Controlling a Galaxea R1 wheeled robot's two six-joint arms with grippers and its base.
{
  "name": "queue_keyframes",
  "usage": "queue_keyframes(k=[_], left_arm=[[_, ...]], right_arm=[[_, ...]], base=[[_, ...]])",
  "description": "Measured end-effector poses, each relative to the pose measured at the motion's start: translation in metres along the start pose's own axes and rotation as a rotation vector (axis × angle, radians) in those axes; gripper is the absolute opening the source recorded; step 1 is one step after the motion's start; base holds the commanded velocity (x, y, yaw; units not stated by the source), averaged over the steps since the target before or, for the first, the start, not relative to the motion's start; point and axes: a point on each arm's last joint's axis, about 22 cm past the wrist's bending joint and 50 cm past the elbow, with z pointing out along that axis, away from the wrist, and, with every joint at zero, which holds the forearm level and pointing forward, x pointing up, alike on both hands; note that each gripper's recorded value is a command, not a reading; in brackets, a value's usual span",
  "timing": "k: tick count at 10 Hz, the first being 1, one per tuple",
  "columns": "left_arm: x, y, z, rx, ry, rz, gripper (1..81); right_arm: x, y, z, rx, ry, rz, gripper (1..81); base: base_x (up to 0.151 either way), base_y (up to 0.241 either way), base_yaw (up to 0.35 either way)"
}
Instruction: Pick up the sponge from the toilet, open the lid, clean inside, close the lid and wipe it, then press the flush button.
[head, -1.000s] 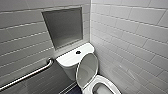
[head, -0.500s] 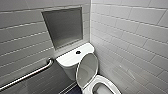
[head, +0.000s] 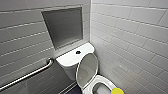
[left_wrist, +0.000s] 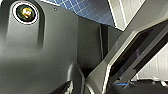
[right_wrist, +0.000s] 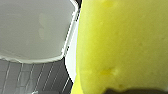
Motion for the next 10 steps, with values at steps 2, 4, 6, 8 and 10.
queue_keyframes(k=[2,4,6,8,10], left_arm=[[-0.023,-0.019,0.002,0.046,-0.026,-0.015,81.1],[-0.032,-0.024,0.017,0.066,-0.035,-0.020,81.1],[-0.045,-0.009,0.036,0.047,-0.046,-0.035,81.1],[-0.059,-0.013,0.033,0.060,-0.062,-0.042,81.1],[-0.059,-0.014,0.032,0.061,-0.062,-0.043,81.1]], right_arm=[[0.024,-0.020,0.024,0.014,-0.015,-0.028,1.0],[0.055,-0.039,0.042,0.029,-0.003,-0.058,1.0],[0.057,-0.042,0.058,0.020,-0.036,-0.056,1.0],[0.081,-0.050,0.065,0.016,-0.018,-0.068,1.0],[0.092,-0.064,0.082,0.024,-0.017,-0.072,1.0]], base=[[0.000,0.000,0.000],[0.000,0.000,0.000],[0.000,0.000,0.000],[0.000,0.000,0.000],[0.000,0.000,0.000]])
